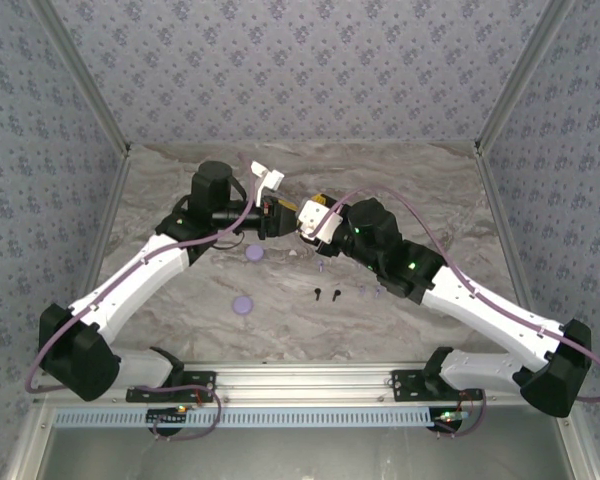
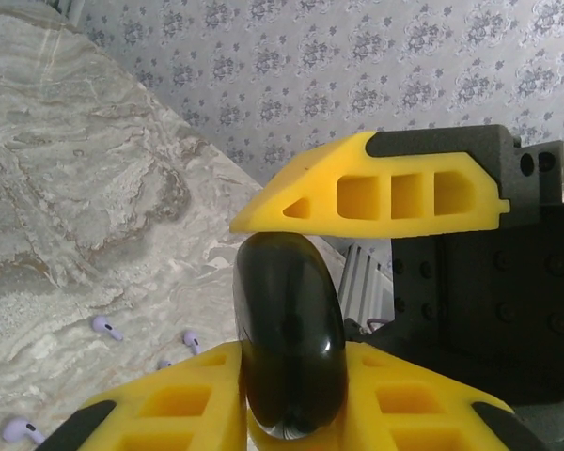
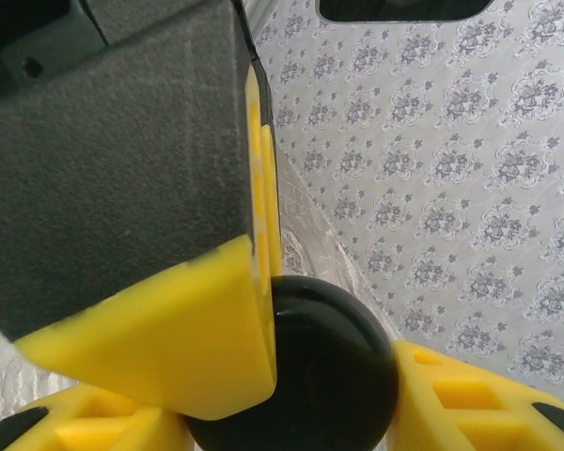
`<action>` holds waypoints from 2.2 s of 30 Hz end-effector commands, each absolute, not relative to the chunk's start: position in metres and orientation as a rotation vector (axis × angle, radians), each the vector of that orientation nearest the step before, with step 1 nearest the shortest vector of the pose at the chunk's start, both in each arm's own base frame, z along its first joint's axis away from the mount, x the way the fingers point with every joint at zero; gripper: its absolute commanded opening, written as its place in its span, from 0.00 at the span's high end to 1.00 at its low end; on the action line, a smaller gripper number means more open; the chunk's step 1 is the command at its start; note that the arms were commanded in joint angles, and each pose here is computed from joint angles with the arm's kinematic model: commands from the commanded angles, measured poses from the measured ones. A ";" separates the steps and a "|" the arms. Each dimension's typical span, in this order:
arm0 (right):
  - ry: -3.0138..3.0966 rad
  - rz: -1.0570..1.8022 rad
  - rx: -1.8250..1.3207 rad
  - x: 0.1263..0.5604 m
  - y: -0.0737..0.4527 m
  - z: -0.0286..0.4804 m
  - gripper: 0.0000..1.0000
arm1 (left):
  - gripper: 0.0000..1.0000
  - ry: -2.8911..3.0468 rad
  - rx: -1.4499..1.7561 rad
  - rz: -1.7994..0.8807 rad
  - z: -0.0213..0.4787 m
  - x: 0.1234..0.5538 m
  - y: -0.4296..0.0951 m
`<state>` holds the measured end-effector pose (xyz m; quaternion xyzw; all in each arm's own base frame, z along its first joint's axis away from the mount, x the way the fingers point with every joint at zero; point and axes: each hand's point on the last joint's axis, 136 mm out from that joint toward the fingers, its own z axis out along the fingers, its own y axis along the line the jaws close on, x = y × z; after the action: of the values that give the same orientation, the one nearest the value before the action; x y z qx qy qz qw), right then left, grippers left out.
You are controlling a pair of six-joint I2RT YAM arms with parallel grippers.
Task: Insert wireless bluetooth earbuds into charging case
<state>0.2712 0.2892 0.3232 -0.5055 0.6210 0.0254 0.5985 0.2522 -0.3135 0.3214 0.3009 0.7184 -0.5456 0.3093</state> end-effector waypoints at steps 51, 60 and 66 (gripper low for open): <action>1.653 0.889 -0.694 0.297 0.254 0.352 0.00 | 1.00 1.408 0.905 -1.156 0.348 0.234 -0.305; 1.667 0.870 -0.685 0.305 0.253 0.354 0.00 | 1.00 1.407 0.935 -1.149 0.348 0.231 -0.309; 1.673 0.868 -0.682 0.307 0.252 0.355 0.00 | 1.00 1.415 0.939 -1.149 0.346 0.231 -0.311</action>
<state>0.3017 0.2544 0.3400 -0.2935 0.7082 0.3693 0.5253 0.2387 -0.3081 0.3243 0.3725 0.6194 -0.4750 0.5019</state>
